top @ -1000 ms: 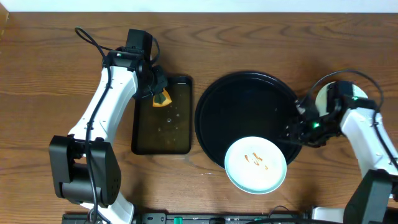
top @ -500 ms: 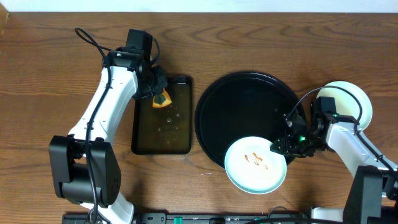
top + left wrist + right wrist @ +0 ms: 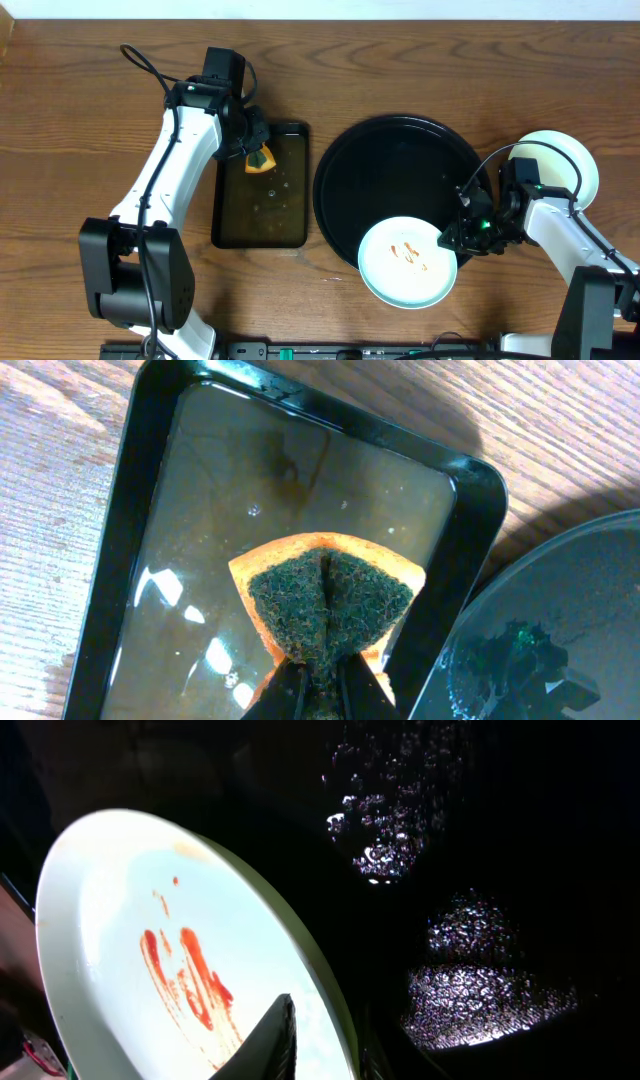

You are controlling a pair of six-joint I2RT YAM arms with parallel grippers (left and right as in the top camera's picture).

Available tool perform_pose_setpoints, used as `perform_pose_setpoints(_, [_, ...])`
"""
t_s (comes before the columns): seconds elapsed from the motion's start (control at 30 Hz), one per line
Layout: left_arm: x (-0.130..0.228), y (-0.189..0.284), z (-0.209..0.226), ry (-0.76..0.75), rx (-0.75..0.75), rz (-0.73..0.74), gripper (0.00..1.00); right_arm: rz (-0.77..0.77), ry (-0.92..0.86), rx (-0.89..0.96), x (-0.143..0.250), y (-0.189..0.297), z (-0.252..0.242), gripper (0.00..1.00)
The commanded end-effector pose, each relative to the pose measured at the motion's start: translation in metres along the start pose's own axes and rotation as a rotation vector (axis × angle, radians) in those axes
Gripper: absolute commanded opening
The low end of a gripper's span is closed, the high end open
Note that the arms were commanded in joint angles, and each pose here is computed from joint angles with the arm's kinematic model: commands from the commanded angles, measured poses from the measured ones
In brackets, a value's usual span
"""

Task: Clean dirty plates on tray and stack at the side

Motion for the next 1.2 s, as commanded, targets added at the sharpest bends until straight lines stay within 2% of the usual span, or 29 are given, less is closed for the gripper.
perform_pose_setpoints(0.0, [0.000,0.000,0.003,-0.005,-0.011,0.001,0.08,0.025,-0.010,-0.013,0.007,-0.006,0.001,0.19])
perform_pose_setpoints(0.07, [0.000,0.000,0.003,-0.005,-0.010,0.001,0.08,0.031,-0.012,-0.008,0.010,-0.008,0.000,0.17])
perform_pose_setpoints(0.1, [0.000,0.000,0.003,-0.005,-0.010,0.001,0.08,0.031,-0.013,-0.009,0.011,-0.009,0.000,0.13])
perform_pose_setpoints(0.27, [0.000,0.000,0.003,-0.005,-0.011,0.001,0.08,0.007,-0.013,-0.002,0.007,-0.010,-0.002,0.01])
perform_pose_setpoints(0.43, [0.000,0.000,0.003,-0.005,-0.011,0.001,0.08,-0.101,-0.060,0.023,-0.011,-0.009,-0.006,0.01])
perform_pose_setpoints(0.57, [0.000,0.000,0.002,-0.005,-0.009,0.002,0.08,-0.296,-0.144,0.039,-0.042,-0.002,-0.012,0.01])
perform_pose_setpoints(0.73, [0.007,-0.001,-0.006,-0.030,0.015,0.017,0.08,-0.417,-0.119,0.051,-0.062,0.004,-0.012,0.01])
perform_pose_setpoints(0.93, [0.031,-0.004,-0.040,-0.191,0.088,0.005,0.08,-0.393,-0.088,0.167,-0.063,-0.004,-0.006,0.01])
perform_pose_setpoints(1.07, [0.059,-0.007,-0.071,-0.312,0.147,-0.005,0.08,-0.400,-0.042,0.170,-0.068,-0.009,0.006,0.01])
perform_pose_setpoints(1.17, [0.081,-0.010,-0.091,-0.384,0.187,-0.004,0.08,-0.393,-0.073,0.221,-0.067,-0.013,0.010,0.01])
Point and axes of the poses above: each gripper's point midway between its finger pads, its own y axis back along the fingers, its own z axis along the line the jaws close on, x = y × z, the point moved 9 cm from there along y, back along the fingers, and after that the axes turned 15 degrees about y, right-handed, at the moved point
